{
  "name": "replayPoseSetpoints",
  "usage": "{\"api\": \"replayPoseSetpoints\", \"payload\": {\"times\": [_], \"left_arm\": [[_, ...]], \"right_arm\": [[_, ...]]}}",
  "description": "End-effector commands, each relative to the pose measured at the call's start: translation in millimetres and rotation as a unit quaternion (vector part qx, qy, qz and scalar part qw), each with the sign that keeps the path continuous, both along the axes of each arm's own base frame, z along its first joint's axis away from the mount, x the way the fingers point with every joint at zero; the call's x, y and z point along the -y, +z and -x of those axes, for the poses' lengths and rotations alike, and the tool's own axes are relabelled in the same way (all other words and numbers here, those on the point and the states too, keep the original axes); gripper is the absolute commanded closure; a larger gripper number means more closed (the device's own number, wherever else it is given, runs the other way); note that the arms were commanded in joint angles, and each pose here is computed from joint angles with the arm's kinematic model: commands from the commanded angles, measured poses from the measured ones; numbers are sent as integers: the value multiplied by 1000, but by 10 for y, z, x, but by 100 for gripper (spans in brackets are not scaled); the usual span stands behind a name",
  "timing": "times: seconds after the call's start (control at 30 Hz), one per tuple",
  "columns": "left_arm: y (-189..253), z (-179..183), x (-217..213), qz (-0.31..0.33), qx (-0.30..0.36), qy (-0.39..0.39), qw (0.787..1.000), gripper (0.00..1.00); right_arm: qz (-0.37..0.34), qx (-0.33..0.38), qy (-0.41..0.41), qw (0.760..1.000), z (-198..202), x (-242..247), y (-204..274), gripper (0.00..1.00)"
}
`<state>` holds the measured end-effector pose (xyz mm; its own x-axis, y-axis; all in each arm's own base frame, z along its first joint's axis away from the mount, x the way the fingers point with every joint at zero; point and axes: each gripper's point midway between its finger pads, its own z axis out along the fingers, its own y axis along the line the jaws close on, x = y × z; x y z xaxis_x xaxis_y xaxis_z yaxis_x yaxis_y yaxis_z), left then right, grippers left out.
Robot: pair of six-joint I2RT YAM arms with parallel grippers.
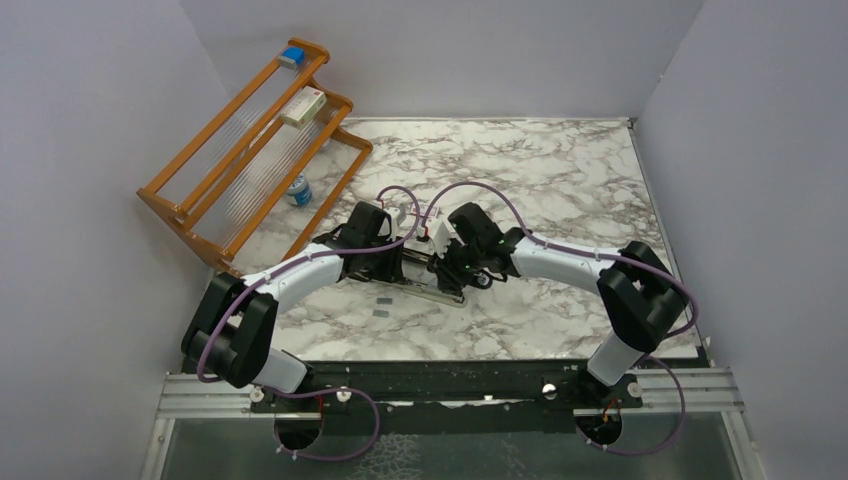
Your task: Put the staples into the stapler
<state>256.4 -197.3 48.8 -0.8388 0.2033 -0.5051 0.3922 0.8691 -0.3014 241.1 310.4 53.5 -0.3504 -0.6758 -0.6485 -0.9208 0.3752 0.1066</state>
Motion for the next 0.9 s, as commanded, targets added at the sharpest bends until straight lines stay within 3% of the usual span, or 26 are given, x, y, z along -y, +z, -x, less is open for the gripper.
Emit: {"api": "replayPoseSetpoints", "payload": {"times": [0.0,0.43,0.87], "left_arm": [[-135,77,-68,-24,-22,-4,999,57],[-128,68,-63,-23,-21,-4,999,57],[-130,68,-63,-24,-22,-4,999,57]], "right_arm": [[-8,-7,4,1000,-9,-41,2,63],[-56,22,-6,998,-91,-157,336,61],[-54,-6,5,999,-57,-230,137,60]]}}
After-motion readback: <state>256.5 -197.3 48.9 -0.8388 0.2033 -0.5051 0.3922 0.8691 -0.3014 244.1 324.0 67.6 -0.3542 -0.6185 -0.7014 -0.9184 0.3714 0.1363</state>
